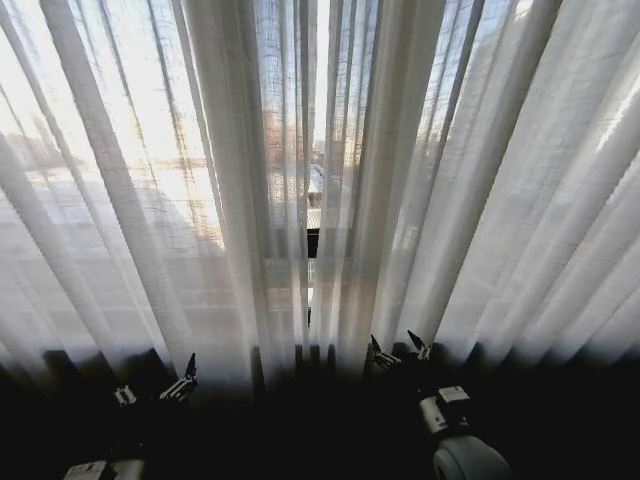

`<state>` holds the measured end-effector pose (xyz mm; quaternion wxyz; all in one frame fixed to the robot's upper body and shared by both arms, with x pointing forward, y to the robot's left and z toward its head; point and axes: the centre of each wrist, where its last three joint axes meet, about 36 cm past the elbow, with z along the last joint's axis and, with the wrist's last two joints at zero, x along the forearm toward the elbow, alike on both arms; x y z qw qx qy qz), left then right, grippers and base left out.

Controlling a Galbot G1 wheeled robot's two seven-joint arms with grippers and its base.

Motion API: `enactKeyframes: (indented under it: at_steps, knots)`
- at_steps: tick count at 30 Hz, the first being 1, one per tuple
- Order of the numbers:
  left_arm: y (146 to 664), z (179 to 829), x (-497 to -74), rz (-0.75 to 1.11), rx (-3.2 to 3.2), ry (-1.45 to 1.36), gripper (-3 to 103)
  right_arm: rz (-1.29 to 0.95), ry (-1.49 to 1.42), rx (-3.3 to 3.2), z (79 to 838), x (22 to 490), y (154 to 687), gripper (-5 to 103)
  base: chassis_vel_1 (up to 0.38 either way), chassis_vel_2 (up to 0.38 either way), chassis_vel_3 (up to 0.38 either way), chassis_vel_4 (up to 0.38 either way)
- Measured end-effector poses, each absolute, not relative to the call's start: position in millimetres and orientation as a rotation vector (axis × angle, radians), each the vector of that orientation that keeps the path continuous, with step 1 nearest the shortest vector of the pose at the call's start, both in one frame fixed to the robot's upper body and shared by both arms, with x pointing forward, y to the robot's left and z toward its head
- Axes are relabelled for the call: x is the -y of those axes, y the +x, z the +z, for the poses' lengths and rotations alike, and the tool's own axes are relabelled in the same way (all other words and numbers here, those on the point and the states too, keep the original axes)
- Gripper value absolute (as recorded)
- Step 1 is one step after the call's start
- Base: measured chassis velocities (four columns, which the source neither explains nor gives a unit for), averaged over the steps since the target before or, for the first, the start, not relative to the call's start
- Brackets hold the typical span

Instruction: Open the curtains by pulling them apart, changing their state from closed to fully open.

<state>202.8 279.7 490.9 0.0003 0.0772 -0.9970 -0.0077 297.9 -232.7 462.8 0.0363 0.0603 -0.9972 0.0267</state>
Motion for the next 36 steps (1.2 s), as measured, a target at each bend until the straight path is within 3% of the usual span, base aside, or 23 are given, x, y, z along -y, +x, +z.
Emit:
enactKeyframes:
  at_steps: [21,36]
  knots:
    - [194.4,488.1,-289.0,-0.046,3.096,0.338,100,-0.106,0.386,2.98,430.0,187.1,388.0,100,-0.008,0.011,0.007,-0.014]
    - [188.2,491.4,-290.8,-0.072,3.08,0.389,100,-0.065,0.38,3.005,426.5,175.1,474.0,100,0.0,0.0,0.0,0.0]
